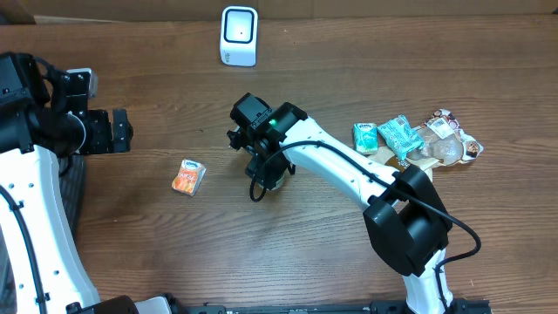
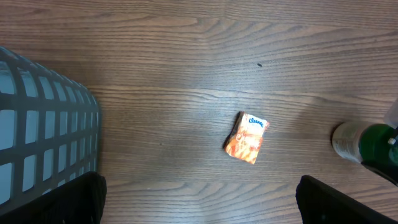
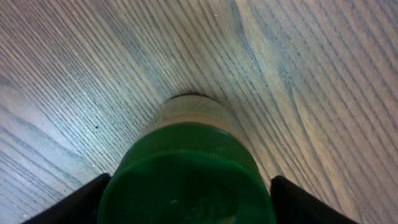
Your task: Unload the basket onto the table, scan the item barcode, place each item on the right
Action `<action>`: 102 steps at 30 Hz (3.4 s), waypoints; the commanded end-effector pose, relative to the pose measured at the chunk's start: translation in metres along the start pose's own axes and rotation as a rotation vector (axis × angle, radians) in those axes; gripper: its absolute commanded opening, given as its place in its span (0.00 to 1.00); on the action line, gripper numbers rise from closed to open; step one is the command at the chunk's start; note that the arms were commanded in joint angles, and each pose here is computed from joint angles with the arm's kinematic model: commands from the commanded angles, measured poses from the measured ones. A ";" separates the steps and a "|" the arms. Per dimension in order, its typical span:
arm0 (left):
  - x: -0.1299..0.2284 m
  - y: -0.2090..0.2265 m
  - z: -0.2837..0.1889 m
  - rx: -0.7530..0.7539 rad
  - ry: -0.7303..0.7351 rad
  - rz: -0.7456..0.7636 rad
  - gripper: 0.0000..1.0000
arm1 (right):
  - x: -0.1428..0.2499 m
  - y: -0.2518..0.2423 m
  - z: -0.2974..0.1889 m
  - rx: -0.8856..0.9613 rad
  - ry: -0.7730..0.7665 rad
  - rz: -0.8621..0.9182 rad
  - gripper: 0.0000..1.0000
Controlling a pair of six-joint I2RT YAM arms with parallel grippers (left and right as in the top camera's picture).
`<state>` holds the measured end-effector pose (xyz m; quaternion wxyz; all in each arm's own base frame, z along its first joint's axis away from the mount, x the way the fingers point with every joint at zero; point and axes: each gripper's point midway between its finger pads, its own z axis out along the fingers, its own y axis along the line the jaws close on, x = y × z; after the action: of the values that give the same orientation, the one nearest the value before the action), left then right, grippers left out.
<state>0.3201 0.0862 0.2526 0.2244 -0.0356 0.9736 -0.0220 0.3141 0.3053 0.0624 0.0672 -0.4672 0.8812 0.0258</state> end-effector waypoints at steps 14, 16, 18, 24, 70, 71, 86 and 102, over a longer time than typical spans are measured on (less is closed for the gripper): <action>-0.003 0.003 -0.002 -0.009 -0.009 0.024 1.00 | -0.032 0.006 -0.062 -0.093 -0.114 0.127 0.37; -0.003 0.003 -0.002 -0.009 -0.009 0.023 1.00 | -0.038 0.009 -0.082 -0.161 -0.151 0.139 0.36; -0.003 0.003 -0.002 -0.009 -0.009 0.024 1.00 | -0.042 0.011 -0.104 -0.235 -0.194 0.155 0.36; -0.003 0.003 -0.002 -0.009 -0.009 0.024 1.00 | -0.049 0.001 -0.179 -0.522 -0.376 0.224 0.36; -0.003 0.003 -0.002 -0.009 -0.009 0.024 1.00 | -0.209 -0.262 -0.130 0.884 -0.860 -0.190 0.41; -0.003 0.003 -0.002 -0.009 -0.009 0.024 1.00 | -0.212 -0.266 -0.127 0.919 -0.872 -0.214 0.41; -0.003 0.003 -0.002 -0.010 -0.010 0.023 1.00 | -0.225 -0.274 -0.097 1.061 -0.898 -0.336 0.41; -0.003 0.003 -0.002 -0.009 -0.009 0.024 1.00 | -0.234 -0.256 -0.138 1.084 -0.962 -0.298 0.44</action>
<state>0.3199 0.0868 0.2524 0.2237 -0.0360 0.9738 -0.0205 0.6512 0.3332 0.1738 0.6301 -0.4584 0.5865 -0.2211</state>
